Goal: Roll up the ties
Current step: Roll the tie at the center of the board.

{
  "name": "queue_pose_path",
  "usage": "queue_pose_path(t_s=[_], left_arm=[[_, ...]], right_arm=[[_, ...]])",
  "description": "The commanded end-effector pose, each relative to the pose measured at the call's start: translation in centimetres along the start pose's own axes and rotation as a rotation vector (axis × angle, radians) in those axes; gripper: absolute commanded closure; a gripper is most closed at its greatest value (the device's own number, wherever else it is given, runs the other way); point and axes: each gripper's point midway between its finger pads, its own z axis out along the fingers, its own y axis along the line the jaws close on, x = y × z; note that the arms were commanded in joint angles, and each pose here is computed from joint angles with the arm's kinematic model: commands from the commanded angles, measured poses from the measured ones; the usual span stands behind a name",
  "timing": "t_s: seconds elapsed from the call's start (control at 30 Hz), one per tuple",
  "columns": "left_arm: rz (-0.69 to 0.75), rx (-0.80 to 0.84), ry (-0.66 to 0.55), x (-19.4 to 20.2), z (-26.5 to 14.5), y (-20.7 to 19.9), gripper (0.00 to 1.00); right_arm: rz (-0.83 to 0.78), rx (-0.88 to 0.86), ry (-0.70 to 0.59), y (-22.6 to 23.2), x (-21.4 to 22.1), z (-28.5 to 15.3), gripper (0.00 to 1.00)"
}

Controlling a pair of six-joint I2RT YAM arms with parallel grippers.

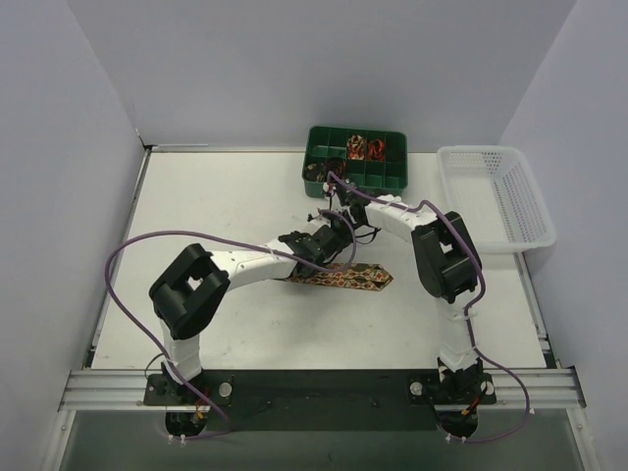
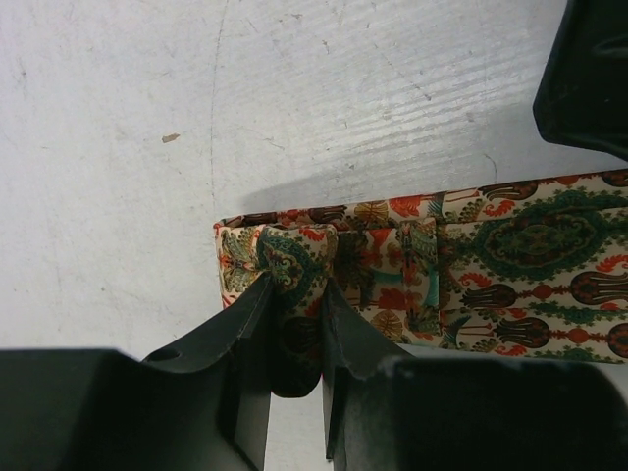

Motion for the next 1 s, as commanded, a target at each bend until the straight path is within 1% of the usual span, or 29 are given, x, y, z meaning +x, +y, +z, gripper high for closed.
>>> queue_pose_path(t_s=[0.0,0.1,0.17,0.4,0.57,0.73,0.77,0.83,0.97], left_arm=[[-0.046,0.048,-0.01,-1.1,-1.0,-1.5,0.7],[-0.073,0.085,-0.021,-1.5,-1.5,-2.0,0.49],[-0.082,0.123,-0.02,-1.4,-1.8,-2.5,0.45],[-0.149,0.246,-0.051,-1.9,-2.5,-4.2,0.38],[-0.184,0.296,-0.057,-2.3,-2.7,-4.8,0.37],[-0.223,0.287,-0.089,-3.4,-3.3,-3.0,0.36],[-0.234,0.289,-0.103,-3.7,-3.4,-2.6,0.35],[-0.262,0.296,-0.137,-4.6,-4.3,-1.7,0.33],[-0.307,0.287,-0.172,-5.3,-4.7,0.6,0.31]], right_arm=[[-0.016,0.001,-0.033,0.4,-0.6,-1.7,0.99],[-0.015,0.0,-0.033,0.5,-0.6,-1.7,0.99],[-0.016,0.0,-0.031,0.4,-0.6,-1.7,0.99],[-0.014,-0.006,-0.029,0.5,-0.6,-1.5,0.99],[-0.019,-0.01,-0.035,0.8,-0.7,-1.8,0.99],[-0.034,-0.02,-0.061,1.5,-1.1,-2.9,0.99],[-0.037,-0.024,-0.065,1.7,-1.2,-3.1,0.99],[-0.051,-0.035,-0.079,2.5,-1.4,-3.7,0.99],[-0.087,-0.056,-0.093,4.4,-1.4,-4.4,0.99]])
